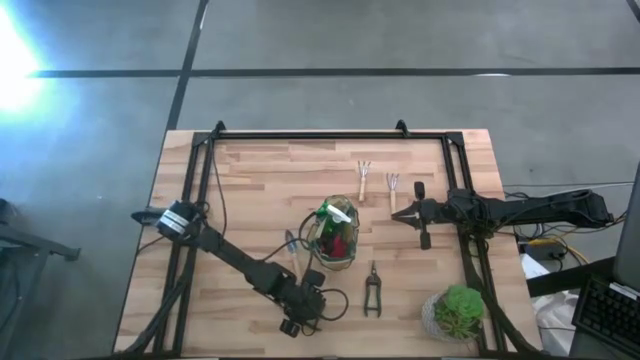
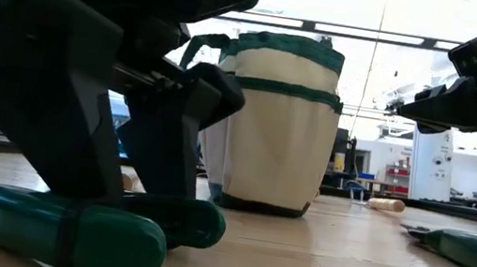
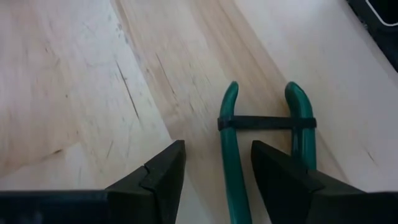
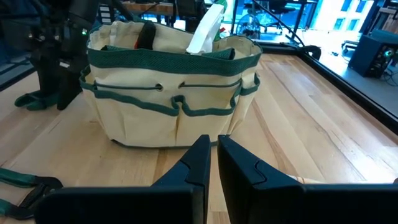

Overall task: Pick & Place Garden tools in Gardening bag
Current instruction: Put the left green shear scissors into the white gardening bag

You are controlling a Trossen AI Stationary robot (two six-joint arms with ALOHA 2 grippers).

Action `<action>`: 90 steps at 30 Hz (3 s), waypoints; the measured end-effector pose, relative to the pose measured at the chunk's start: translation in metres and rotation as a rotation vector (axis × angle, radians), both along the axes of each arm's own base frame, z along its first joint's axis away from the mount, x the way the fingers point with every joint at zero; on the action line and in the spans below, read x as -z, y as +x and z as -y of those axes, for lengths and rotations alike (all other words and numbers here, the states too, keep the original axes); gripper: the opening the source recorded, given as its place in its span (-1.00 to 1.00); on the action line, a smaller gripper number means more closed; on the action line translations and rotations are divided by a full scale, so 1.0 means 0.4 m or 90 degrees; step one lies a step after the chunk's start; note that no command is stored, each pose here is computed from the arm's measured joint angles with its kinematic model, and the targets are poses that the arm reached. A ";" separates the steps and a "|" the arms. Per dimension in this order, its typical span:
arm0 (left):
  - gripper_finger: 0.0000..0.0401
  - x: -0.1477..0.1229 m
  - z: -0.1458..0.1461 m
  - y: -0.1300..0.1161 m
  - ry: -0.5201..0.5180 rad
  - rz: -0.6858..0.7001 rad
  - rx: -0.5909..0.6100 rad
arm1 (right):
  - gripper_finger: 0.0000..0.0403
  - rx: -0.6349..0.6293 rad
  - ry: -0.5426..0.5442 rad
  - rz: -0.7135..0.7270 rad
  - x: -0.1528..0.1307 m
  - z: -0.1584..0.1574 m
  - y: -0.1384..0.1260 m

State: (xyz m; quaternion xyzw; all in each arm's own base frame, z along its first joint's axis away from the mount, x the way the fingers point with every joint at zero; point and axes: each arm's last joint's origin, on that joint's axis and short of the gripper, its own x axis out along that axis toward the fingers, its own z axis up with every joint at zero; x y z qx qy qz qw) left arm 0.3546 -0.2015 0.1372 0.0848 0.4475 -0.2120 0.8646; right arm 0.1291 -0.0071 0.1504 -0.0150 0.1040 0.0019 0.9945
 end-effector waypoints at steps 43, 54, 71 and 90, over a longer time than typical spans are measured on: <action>-0.86 -0.245 -0.021 -0.004 -0.004 0.309 -0.079 | -0.87 0.000 0.000 0.000 0.000 0.000 0.000; -0.86 -0.368 -0.031 -0.003 -0.055 0.512 -0.078 | -0.87 0.000 0.000 0.000 0.000 0.000 0.000; -0.86 -0.360 -0.170 0.037 -0.196 0.654 -0.028 | -0.87 0.000 0.000 0.000 0.000 0.000 0.000; -0.86 -0.291 -0.348 -0.035 -0.423 0.794 -0.042 | -0.87 0.000 0.000 0.000 0.000 0.000 0.000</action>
